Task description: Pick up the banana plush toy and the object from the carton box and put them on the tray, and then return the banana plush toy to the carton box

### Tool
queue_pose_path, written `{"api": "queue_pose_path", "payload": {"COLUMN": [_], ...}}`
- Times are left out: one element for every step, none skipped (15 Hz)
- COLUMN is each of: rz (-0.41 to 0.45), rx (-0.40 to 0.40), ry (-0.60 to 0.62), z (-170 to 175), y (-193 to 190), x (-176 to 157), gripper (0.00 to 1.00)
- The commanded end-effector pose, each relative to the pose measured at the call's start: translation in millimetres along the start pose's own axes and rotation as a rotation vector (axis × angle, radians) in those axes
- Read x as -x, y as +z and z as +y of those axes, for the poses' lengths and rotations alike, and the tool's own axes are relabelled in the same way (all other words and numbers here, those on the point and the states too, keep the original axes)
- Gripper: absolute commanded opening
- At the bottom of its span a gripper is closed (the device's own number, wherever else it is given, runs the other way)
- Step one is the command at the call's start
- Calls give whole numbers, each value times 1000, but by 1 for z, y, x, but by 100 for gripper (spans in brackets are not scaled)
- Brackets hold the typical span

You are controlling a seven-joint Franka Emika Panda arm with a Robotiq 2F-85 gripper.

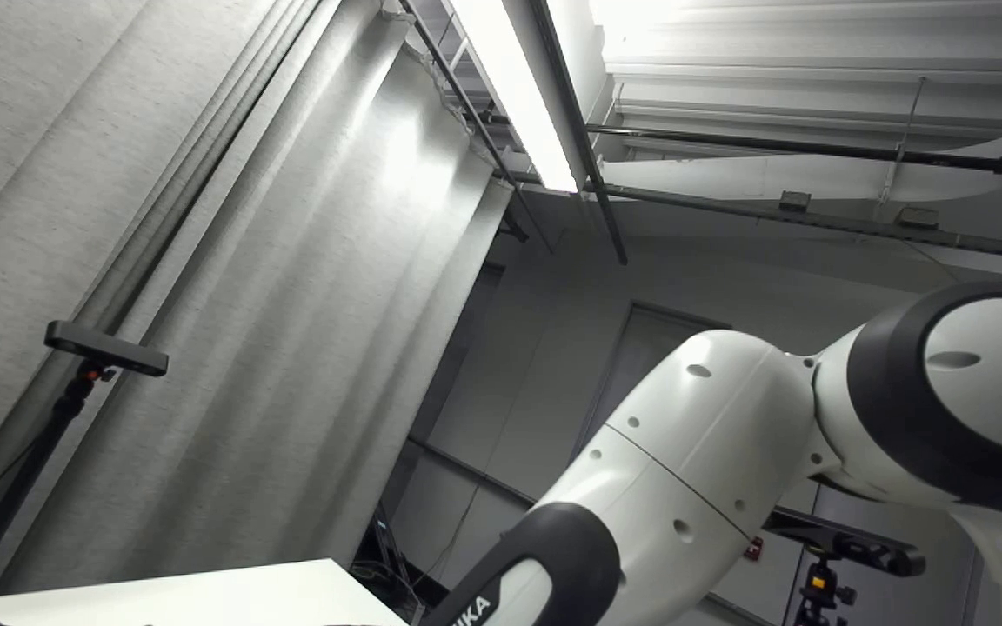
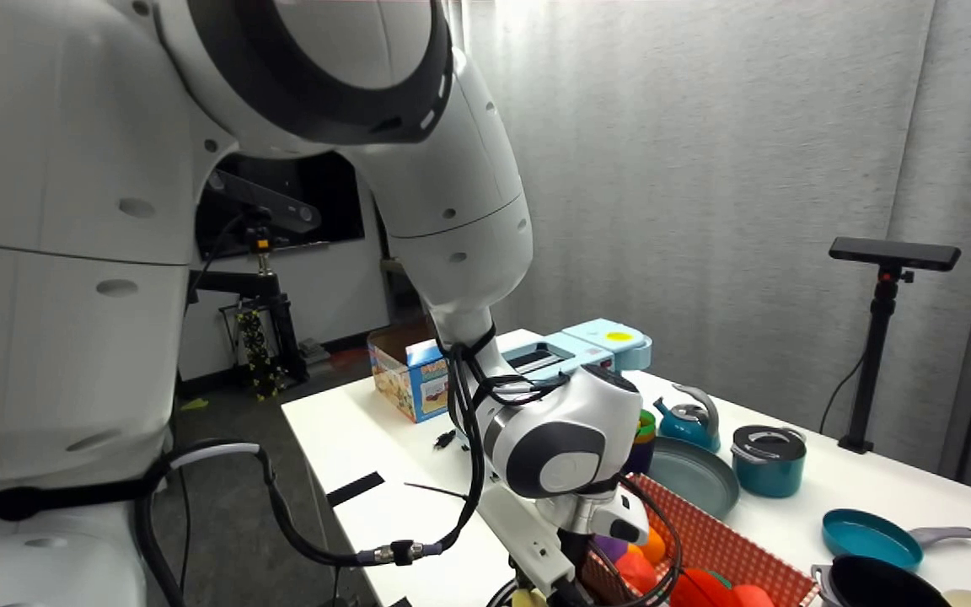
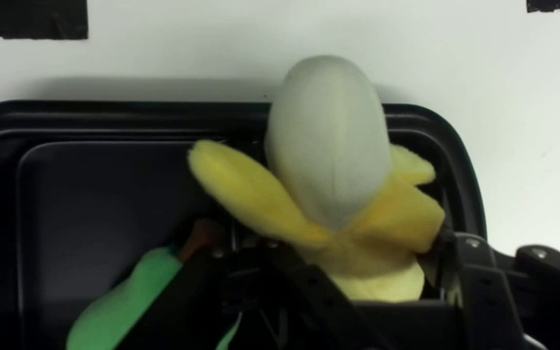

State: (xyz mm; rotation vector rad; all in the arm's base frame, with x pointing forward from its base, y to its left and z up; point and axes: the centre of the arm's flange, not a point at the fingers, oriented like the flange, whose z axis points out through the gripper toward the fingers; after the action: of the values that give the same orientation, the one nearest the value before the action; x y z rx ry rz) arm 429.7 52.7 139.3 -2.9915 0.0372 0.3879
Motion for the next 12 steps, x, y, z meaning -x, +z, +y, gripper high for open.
{"api": "queue_pose_path", "payload": {"rz": [3,5,10,13,12,15,16,17,17,19,30,46], "rx": [3,4,12,15,22,31,41,50,61,76,90,101], "ry": [-6,-7,-6,-9,-17,-25,-42,-61,-80,-92,-106,-112], "z": [4,3,3,3,2,2,2,3,4,4,5,6], "y": [-5,-8,-14,-18,-26,-33,-42,-50,-61,-70,-81,-93], "x": [-1,1,5,8,14,18,24,29,36,42,49,54], "gripper": [31,24,17,11,4,2,2,5,4,2,3,3]}}
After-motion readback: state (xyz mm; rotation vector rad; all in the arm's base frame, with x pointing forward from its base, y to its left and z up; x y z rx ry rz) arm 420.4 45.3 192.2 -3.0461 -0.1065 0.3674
